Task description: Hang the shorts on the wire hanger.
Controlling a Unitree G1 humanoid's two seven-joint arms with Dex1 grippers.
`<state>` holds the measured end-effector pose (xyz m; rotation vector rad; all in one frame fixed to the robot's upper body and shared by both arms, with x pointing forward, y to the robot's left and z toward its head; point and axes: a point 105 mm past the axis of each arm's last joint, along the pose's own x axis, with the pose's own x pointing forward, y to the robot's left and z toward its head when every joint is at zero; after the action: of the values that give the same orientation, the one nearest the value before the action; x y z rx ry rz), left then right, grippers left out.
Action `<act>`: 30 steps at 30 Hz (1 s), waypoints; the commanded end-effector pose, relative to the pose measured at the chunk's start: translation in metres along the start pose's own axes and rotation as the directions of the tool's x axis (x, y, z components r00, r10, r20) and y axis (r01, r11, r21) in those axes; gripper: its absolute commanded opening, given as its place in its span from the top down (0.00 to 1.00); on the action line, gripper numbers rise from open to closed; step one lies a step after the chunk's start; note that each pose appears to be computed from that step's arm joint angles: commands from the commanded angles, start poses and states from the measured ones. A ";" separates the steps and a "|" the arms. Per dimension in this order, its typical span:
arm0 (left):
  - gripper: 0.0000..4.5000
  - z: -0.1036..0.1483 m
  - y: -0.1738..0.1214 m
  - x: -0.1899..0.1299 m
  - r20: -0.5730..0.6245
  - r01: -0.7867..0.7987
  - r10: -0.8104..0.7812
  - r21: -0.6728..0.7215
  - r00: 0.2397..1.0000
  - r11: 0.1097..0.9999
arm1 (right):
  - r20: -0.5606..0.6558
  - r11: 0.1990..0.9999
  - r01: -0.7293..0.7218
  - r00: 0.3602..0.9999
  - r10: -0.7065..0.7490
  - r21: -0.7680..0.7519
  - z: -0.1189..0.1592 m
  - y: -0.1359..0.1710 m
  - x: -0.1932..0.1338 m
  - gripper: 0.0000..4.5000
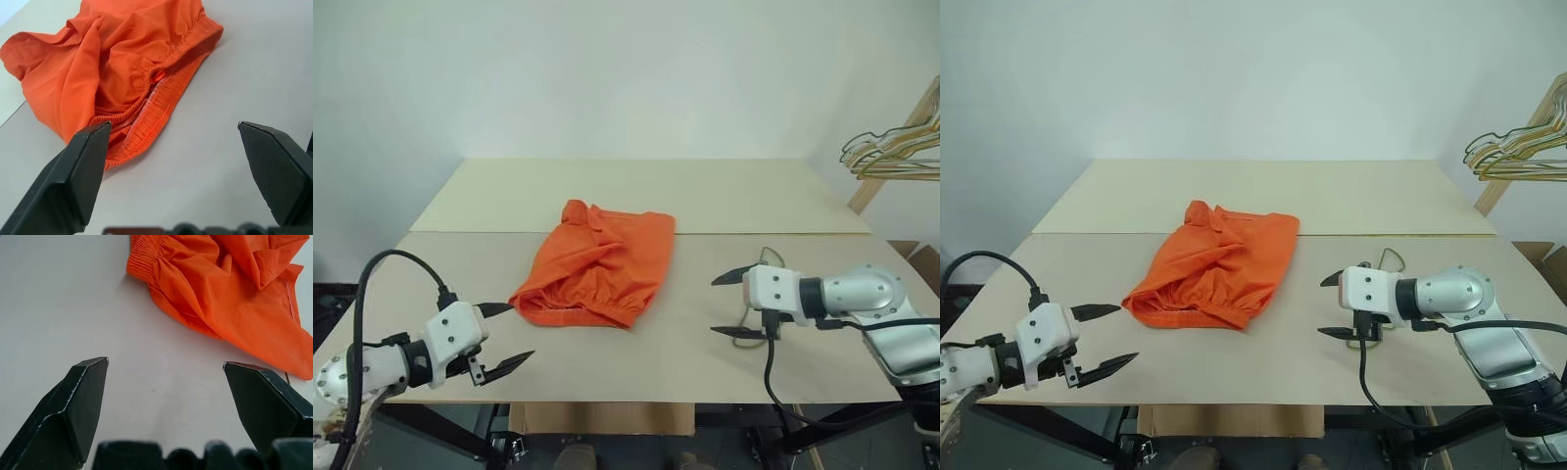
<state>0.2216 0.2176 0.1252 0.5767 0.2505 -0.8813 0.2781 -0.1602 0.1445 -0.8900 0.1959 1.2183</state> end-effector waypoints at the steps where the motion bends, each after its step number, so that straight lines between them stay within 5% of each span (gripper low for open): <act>1: 0.00 0.012 0.005 -0.003 0.017 -0.017 0.016 0.048 1.000 0.999 | 0.006 0.999 0.024 1.000 -0.024 -0.021 0.006 -0.005 -0.006 0.01; 11: 0.00 0.007 0.004 0.000 -0.015 -0.011 0.012 0.068 1.000 0.998 | 0.050 0.998 0.032 0.998 -0.030 -0.045 0.018 -0.008 0.002 0.01; 21: 0.00 -0.022 -0.003 -0.004 -0.140 0.011 -0.005 0.047 0.990 0.999 | 0.162 0.998 -0.024 0.986 0.034 -0.062 0.070 -0.005 0.063 0.01; 30: 0.00 -0.030 0.004 -0.008 -0.187 0.020 -0.009 0.056 0.982 0.998 | 0.135 0.984 0.031 0.991 -0.008 -0.174 0.098 0.008 0.136 0.01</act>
<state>0.2171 0.2421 0.0968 0.6765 0.4317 -0.8536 0.2813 0.0003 0.1201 -0.8805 0.0157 1.3584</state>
